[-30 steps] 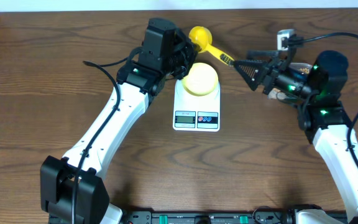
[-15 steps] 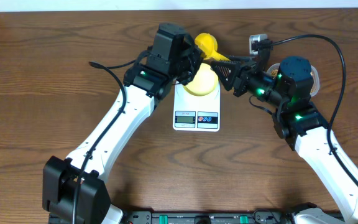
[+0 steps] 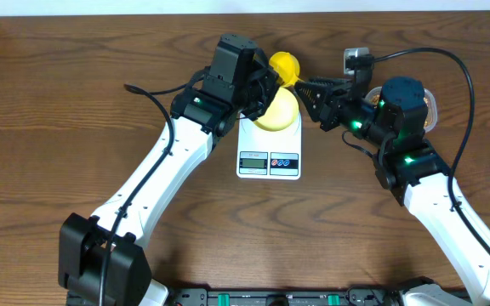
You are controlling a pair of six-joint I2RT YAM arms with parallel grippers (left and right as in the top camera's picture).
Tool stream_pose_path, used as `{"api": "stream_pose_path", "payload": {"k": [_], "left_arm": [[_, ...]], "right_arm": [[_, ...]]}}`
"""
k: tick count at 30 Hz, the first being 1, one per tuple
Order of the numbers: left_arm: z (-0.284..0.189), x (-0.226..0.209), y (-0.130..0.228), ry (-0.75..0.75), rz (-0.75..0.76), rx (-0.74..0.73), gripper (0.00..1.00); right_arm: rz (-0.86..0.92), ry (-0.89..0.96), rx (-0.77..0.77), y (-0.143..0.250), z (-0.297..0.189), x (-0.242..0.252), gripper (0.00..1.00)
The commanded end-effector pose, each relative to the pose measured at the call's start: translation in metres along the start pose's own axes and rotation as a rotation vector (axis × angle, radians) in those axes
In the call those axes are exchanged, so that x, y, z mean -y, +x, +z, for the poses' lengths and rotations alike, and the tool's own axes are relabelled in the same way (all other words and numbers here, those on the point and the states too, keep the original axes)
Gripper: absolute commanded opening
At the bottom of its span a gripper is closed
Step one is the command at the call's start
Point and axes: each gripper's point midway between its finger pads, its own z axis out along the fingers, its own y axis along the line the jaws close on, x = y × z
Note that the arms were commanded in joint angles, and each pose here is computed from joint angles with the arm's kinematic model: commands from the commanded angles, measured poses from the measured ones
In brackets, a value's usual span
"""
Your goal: Scoop item into bowl and weigh 50g on scale
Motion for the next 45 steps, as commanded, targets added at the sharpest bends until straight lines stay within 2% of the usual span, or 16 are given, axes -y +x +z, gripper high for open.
{"api": "stream_pose_path", "payload": {"k": [1,6,12,18,24,26,28,30,32,36,38,41,45], "left_arm": [[0.002,0.001,0.004,0.0,0.028,-0.022,0.08],[0.002,0.001,0.004,-0.001,0.028,-0.022,0.08],[0.002,0.001,0.004,-0.001,0.028,-0.022,0.08],[0.002,0.001,0.003,-0.001,0.027,-0.018,0.08],[0.002,0.0,0.003,-0.001,0.027,-0.017,0.08],[0.002,0.0,0.003,-0.001,0.027,-0.018,0.17],[0.002,0.0,0.002,-0.001,0.027,-0.017,0.37],[0.001,0.001,-0.003,0.004,0.022,-0.008,0.64],[0.0,0.001,-0.008,0.005,0.015,0.001,0.67],[-0.004,0.001,-0.026,0.015,-0.002,0.032,0.67],[-0.009,0.002,-0.038,0.022,0.04,0.053,0.67],[-0.018,0.008,-0.048,0.051,0.194,0.059,0.67],[-0.032,0.025,-0.043,0.116,0.542,0.052,0.67]], "right_arm": [[-0.02,-0.001,0.02,-0.009,0.0,-0.004,0.33],[-0.02,-0.001,0.02,-0.009,0.0,-0.004,0.2],[-0.019,-0.001,0.019,-0.009,0.0,-0.004,0.13],[-0.014,0.004,0.011,-0.007,0.0,-0.003,0.01],[-0.01,0.007,0.006,-0.006,0.0,-0.002,0.01],[-0.01,0.007,0.006,-0.006,0.0,-0.002,0.01],[-0.01,0.007,0.007,-0.006,0.0,-0.002,0.01],[-0.009,0.015,0.012,-0.008,-0.001,0.001,0.01],[-0.007,0.024,0.017,-0.009,-0.002,0.004,0.01],[0.002,0.05,0.031,-0.015,-0.007,0.015,0.01],[0.008,0.067,0.037,-0.017,-0.009,0.022,0.01],[0.023,0.111,0.054,-0.023,-0.016,0.037,0.01],[0.039,0.144,0.076,-0.032,-0.027,0.055,0.01]]}}
